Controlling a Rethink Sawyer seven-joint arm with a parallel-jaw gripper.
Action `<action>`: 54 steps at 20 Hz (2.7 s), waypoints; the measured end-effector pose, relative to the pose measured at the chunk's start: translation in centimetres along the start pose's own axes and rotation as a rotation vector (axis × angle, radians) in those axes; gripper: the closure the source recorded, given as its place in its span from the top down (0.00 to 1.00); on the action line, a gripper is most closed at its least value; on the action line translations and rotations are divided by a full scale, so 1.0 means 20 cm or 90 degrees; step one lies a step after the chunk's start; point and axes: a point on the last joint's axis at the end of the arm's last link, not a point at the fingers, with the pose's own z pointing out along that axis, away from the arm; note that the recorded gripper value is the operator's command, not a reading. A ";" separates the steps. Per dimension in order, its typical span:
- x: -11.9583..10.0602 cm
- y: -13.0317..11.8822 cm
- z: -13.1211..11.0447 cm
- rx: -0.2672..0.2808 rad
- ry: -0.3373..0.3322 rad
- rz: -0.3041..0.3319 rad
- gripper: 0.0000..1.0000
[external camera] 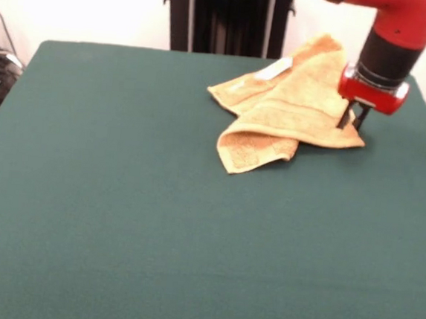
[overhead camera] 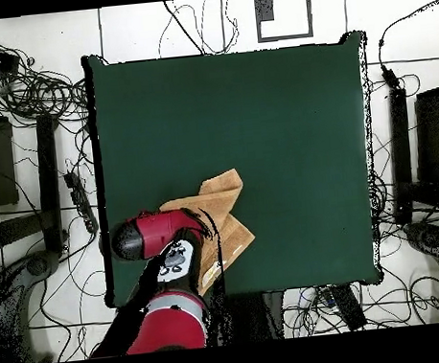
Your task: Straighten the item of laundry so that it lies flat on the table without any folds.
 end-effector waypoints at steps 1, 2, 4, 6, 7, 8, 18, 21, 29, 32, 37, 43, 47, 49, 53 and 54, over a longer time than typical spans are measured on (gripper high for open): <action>0.00 0.00 0.00 0.004 0.001 0.000 0.00; 0.00 0.01 0.00 0.006 0.003 0.000 0.00; -0.01 0.01 0.00 0.013 0.008 0.000 0.00; -0.02 0.02 0.00 0.021 0.019 0.004 0.00; -0.03 0.02 0.00 0.023 0.023 0.006 0.00; -0.03 0.02 0.00 0.025 0.027 0.008 0.00; -0.10 0.01 0.01 0.019 0.086 0.042 0.00; -0.15 -0.01 0.02 0.002 0.133 0.068 0.00; -0.26 -0.07 0.05 -0.036 0.244 0.119 0.00; -0.28 -0.07 0.05 -0.044 0.262 0.126 0.00; -0.34 -0.06 0.02 -0.067 0.261 0.135 0.00; -0.47 0.01 -0.19 -0.093 0.203 0.124 0.00; -0.54 0.11 -0.35 -0.101 0.158 0.094 0.00; -0.57 0.17 -0.45 -0.103 0.143 0.079 0.00; -0.62 0.24 -0.63 -0.105 0.135 0.062 0.00; -0.63 0.25 -0.67 -0.106 0.134 0.060 0.00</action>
